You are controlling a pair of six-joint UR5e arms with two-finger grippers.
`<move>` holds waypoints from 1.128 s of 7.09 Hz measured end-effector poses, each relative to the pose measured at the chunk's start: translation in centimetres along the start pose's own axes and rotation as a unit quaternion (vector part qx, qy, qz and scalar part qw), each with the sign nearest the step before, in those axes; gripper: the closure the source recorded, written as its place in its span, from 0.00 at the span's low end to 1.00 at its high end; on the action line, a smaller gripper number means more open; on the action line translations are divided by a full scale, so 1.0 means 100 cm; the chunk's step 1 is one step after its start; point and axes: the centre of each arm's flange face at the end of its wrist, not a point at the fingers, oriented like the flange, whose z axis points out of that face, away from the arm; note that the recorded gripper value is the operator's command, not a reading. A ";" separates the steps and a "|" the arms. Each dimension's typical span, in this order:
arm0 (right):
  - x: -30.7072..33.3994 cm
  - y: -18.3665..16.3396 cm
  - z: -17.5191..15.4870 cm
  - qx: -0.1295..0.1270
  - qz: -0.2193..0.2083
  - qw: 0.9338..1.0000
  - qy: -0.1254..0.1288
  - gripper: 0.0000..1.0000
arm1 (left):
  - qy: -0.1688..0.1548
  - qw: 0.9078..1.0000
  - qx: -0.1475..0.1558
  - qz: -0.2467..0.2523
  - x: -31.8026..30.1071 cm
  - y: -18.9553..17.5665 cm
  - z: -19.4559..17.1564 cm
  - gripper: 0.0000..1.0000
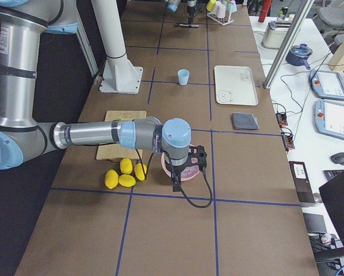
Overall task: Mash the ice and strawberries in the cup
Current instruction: 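Grasp the metal pestle beside the cup rack with the left gripper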
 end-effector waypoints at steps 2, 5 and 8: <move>0.000 0.000 0.000 0.000 0.001 1.000 0.000 0.01 | 0.002 1.000 0.001 0.002 0.003 -0.003 0.000 1.00; -0.001 0.000 -0.001 0.001 0.000 1.000 0.000 0.01 | 0.004 1.000 0.002 0.003 0.006 -0.006 0.000 1.00; -0.003 0.000 -0.003 0.003 -0.001 1.000 0.000 0.01 | 0.018 0.999 0.024 0.024 0.033 -0.028 -0.019 1.00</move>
